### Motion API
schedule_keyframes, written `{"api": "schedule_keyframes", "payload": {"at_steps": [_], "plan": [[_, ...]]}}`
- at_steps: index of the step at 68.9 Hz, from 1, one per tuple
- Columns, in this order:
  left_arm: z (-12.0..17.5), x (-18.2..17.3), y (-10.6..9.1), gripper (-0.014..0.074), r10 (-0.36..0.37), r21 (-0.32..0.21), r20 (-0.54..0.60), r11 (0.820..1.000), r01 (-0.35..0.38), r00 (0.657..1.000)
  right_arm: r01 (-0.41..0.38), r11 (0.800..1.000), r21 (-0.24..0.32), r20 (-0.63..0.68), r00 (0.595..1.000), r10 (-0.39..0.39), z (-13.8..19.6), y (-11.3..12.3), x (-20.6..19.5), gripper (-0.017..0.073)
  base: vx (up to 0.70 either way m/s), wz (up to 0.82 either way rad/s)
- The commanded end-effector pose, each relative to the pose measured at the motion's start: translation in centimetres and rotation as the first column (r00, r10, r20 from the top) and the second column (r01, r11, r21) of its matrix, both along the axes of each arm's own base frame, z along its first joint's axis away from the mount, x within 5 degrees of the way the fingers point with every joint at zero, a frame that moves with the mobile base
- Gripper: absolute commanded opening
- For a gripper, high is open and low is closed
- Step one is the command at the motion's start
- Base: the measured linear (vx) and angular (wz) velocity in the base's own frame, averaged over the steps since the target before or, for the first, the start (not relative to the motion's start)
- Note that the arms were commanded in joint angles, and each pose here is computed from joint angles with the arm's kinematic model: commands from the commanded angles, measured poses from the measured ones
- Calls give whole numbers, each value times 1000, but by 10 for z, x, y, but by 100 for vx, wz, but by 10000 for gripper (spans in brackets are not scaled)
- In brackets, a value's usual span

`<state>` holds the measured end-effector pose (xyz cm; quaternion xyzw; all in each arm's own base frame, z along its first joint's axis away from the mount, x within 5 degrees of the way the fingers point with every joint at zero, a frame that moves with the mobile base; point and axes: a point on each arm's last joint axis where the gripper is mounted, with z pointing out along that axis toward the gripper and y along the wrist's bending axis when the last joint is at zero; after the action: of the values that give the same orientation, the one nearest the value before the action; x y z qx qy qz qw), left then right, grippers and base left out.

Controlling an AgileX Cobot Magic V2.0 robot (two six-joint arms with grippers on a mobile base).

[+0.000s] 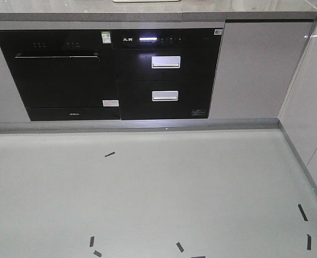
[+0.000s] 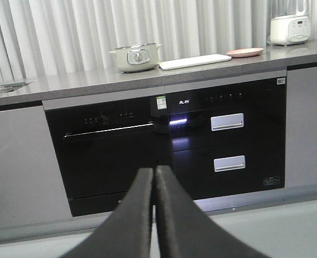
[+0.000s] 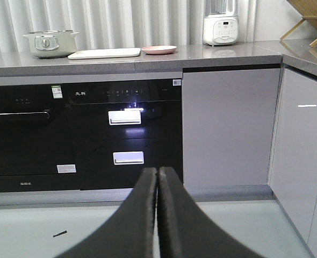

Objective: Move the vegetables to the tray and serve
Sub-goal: 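Drive the base forward toward the counter with both arms held still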

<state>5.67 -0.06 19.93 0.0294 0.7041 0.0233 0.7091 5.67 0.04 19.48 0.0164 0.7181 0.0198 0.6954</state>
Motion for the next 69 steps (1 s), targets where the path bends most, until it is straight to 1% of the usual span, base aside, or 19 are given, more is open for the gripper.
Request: {"api": "schedule_keyframes", "payload": {"at_steps": [1,69], "plan": [[3,-1,0,-6,5,-3,72,1000,-5,997,6,1000,-8,72,997,-5,5,0,0,-3,7,0],[3,-1,0,-6,5,-3,72,1000,-5,997,6,1000,-8,72,997,-5,5,0,0,-3,9,0]]}}
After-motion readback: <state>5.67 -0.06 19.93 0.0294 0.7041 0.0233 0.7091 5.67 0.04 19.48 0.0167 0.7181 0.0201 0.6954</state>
